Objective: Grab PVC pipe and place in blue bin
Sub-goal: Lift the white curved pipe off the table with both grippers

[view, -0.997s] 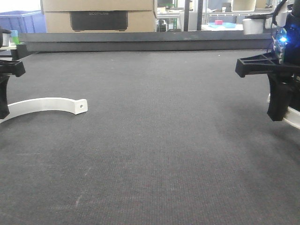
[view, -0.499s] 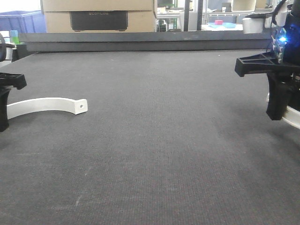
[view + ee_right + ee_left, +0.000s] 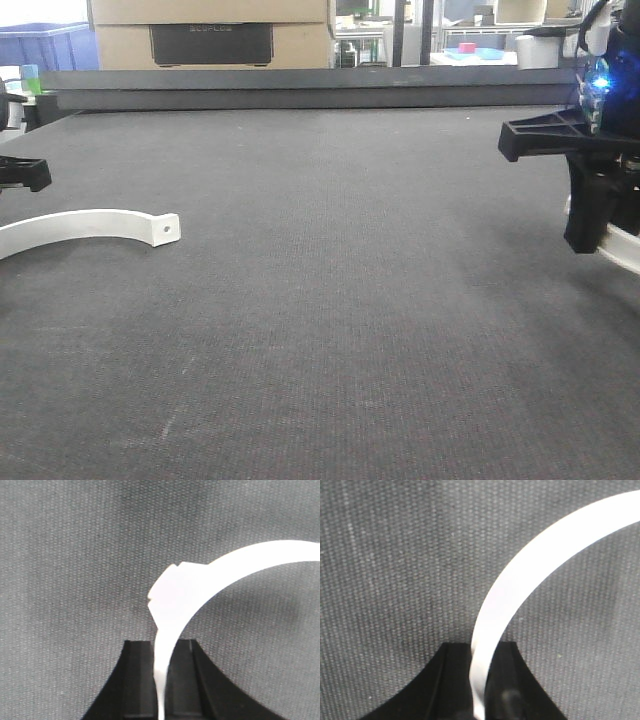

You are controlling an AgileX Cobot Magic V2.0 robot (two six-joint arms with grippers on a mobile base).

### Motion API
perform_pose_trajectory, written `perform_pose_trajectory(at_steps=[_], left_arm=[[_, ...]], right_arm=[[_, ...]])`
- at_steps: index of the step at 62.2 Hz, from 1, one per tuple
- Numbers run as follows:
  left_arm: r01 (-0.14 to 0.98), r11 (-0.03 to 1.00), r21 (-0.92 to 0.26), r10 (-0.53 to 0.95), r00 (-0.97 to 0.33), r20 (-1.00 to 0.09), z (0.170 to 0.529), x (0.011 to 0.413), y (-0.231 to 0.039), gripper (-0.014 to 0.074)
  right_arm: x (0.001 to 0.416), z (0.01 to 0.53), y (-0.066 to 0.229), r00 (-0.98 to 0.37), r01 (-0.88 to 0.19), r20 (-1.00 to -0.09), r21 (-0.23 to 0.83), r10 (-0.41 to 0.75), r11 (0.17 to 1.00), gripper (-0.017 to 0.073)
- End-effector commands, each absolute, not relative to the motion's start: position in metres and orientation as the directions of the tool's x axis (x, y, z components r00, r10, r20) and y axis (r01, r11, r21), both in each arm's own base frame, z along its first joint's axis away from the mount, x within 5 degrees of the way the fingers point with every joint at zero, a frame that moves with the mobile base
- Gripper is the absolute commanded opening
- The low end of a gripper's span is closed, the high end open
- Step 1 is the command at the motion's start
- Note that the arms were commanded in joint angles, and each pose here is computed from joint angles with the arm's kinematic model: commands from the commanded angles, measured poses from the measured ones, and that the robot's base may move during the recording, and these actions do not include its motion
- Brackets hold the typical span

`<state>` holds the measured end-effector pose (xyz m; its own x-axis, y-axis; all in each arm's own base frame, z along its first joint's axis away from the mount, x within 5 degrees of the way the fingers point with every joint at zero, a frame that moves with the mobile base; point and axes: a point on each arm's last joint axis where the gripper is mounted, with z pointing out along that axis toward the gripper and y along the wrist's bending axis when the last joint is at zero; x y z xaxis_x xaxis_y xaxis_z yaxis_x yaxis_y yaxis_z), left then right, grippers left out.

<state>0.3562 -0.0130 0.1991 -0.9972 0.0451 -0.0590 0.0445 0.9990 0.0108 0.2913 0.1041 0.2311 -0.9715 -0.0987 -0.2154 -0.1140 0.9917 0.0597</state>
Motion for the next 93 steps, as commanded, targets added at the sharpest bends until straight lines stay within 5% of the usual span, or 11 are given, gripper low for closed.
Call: perform_pose_trajectory(at_steps=[1,20,36,64,93], left_arm=[[0.026,1.0,-0.012,0.025,-0.997,-0.078,0.211,0.352,-0.016,-0.0111],[0.015,0.997,-0.077,-0.007,-0.963,-0.269,0.269,0.335,-0.021,-0.0111],[0.023,0.996,-0.087,-0.025,-0.86,-0.509,0.311,0.308,-0.02,-0.0111],[0.021,0.99,-0.138,-0.11,-0.49,-0.865,0.33,0.229,-0.015,-0.0111],[0.05,0.989,-0.14,-0.122,-0.266,-0.956,0.358,0.159,-0.011,-0.0111]], right_arm=[[0.291,0.235,0.104,-0.964,-0.13,-0.241,0.053,-0.114,0.99,-0.0168],[0.289,0.249,0.103,-0.95,-0.114,-0.301,0.073,-0.087,0.991,-0.0168],[0.281,0.29,0.092,-0.864,-0.025,-0.503,0.094,0.026,0.995,-0.0168],[0.238,0.34,0.072,-0.583,-0.11,-0.812,0.102,0.019,0.989,-0.0168],[0.157,0.346,0.045,-0.316,-0.194,-0.949,0.072,0.007,0.978,-0.0168]])
